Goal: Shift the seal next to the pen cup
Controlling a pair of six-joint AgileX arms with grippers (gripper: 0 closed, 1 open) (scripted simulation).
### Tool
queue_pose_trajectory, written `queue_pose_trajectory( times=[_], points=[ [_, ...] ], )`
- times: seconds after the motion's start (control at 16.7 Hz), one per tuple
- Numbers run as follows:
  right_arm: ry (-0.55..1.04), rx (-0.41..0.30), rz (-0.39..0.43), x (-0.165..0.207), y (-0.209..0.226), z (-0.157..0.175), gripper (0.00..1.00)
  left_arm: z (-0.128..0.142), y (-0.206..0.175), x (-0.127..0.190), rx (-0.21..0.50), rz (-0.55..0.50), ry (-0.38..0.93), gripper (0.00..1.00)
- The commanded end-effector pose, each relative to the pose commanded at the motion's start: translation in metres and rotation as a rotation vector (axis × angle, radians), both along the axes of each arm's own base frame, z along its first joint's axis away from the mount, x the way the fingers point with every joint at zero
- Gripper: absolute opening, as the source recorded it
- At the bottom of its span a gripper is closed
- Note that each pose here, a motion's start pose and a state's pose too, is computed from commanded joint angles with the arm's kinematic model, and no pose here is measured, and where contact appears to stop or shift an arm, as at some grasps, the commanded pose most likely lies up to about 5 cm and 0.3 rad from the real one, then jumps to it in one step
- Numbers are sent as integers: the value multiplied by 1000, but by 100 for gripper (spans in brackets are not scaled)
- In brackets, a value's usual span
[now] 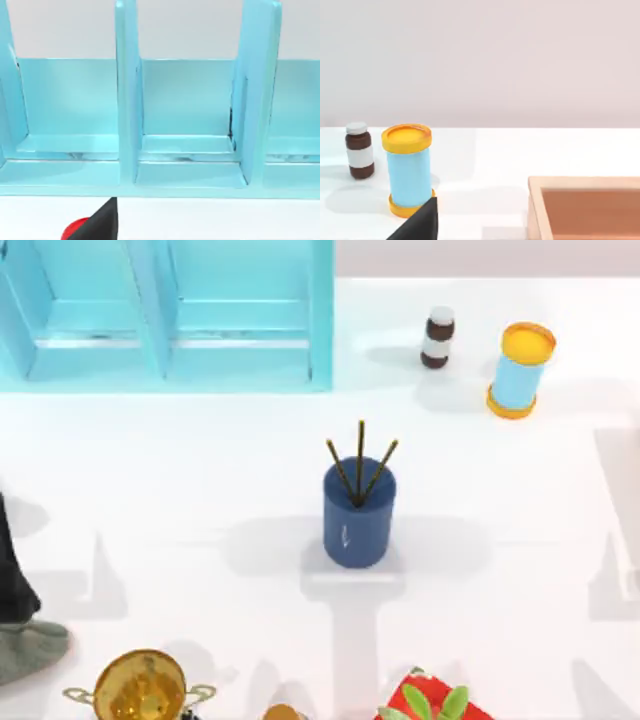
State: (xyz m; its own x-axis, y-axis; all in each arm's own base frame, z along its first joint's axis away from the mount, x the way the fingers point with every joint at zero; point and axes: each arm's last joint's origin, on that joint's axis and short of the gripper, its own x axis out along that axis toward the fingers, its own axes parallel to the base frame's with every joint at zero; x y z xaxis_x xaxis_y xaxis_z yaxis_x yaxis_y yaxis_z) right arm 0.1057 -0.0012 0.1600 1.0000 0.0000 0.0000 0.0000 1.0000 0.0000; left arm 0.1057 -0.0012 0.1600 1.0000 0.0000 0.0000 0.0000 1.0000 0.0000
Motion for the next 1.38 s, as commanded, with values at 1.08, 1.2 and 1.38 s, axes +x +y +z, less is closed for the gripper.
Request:
queue_pose_trajectory(
  times=[1.08, 1.2, 1.38],
  points=[
    [0, 0, 0, 0, 0, 0, 100, 127, 36, 139, 53, 63, 1016, 100],
    [0, 0, 0, 0, 0, 0, 100, 123, 46, 174, 47, 48, 1179, 100],
    [0, 0, 0, 0, 0, 0, 100, 114, 61, 218, 36, 24, 1364, 100]
  ],
)
